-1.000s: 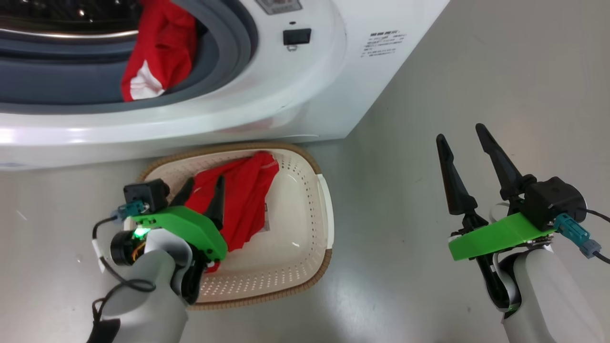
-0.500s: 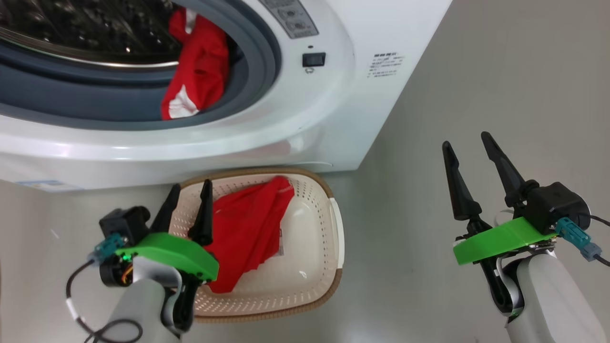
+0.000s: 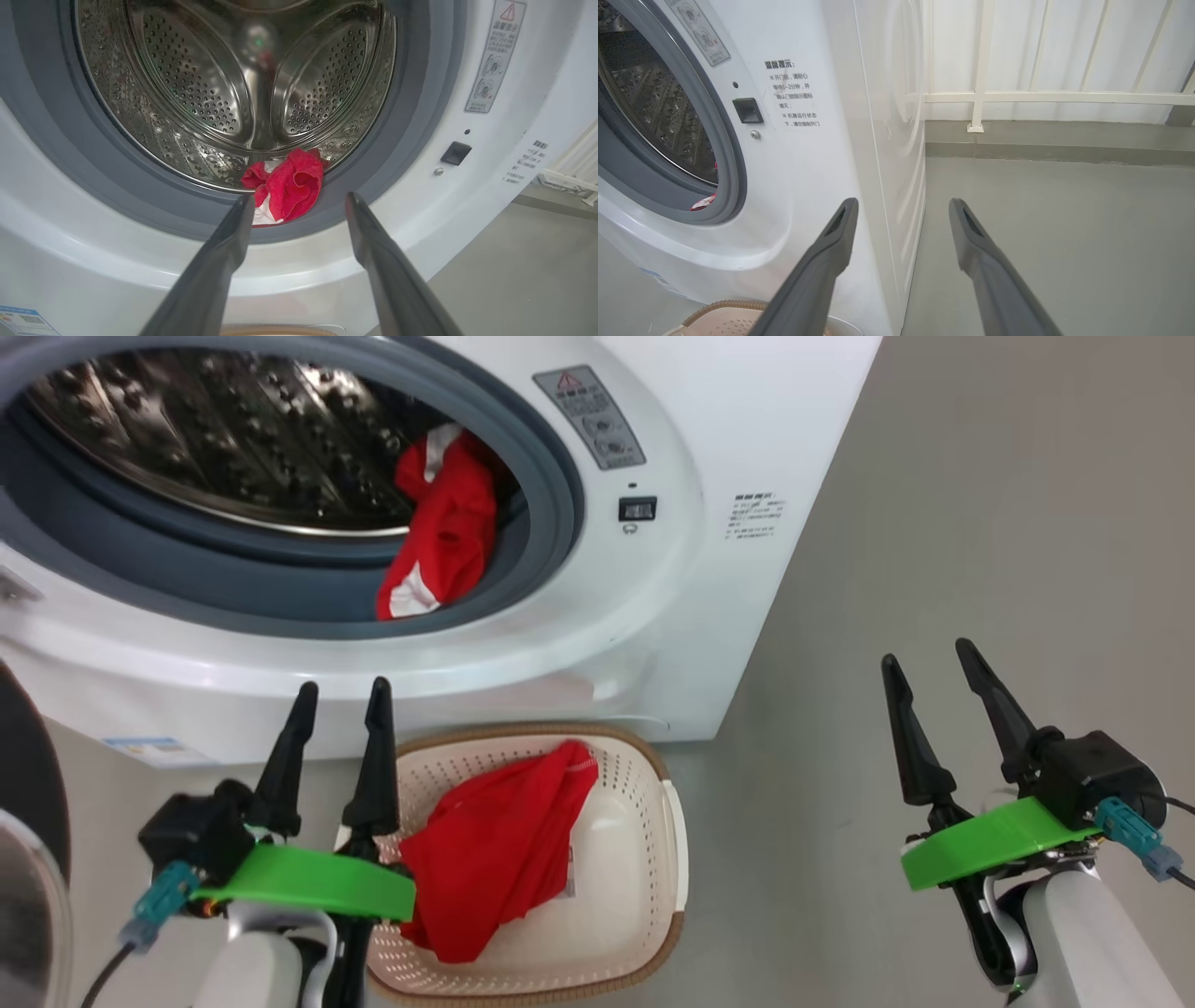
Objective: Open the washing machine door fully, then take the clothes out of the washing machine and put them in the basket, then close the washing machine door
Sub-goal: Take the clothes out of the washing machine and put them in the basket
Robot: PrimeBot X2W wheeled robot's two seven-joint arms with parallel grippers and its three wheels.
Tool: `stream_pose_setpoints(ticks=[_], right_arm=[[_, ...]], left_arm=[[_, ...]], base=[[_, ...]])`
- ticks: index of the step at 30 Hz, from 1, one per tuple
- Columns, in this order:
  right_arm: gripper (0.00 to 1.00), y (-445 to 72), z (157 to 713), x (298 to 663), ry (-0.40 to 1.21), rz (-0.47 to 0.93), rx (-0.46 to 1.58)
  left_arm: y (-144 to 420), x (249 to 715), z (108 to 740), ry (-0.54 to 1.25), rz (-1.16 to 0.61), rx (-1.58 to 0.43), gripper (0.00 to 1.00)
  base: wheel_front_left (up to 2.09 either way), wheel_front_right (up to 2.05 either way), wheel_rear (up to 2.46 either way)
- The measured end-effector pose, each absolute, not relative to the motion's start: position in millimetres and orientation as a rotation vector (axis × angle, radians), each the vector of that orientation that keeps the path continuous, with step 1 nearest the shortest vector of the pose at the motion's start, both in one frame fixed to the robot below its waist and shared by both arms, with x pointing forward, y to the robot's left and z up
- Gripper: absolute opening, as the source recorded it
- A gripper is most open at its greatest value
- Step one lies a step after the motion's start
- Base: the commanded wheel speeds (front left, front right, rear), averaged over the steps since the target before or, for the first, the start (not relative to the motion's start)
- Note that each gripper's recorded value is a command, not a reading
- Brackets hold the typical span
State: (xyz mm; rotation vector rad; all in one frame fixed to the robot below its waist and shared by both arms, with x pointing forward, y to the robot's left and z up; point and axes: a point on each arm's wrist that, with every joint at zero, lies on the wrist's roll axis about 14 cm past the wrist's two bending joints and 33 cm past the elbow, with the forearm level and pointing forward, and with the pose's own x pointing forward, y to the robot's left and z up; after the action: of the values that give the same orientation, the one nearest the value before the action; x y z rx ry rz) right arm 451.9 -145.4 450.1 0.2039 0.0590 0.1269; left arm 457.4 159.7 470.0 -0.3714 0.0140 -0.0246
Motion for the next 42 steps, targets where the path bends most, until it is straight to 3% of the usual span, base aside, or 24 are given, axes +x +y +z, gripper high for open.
stream_pose_setpoints(ticks=[26,42], right_arm=[[1.0,-172.6,505.5,385.1,-0.082,0.069,0.154],[1.0,-171.6,505.0,374.8,-0.079,0.07,0.156]], left_arm=[[167.5,376.2,500.7,-0.06,-0.005,-0.304,1.0],[168.7,371.1,500.1,-0.056,0.011,-0.285,1.0]], base=[[0.0,0.0,0.0],[0.0,0.0,0.0]])
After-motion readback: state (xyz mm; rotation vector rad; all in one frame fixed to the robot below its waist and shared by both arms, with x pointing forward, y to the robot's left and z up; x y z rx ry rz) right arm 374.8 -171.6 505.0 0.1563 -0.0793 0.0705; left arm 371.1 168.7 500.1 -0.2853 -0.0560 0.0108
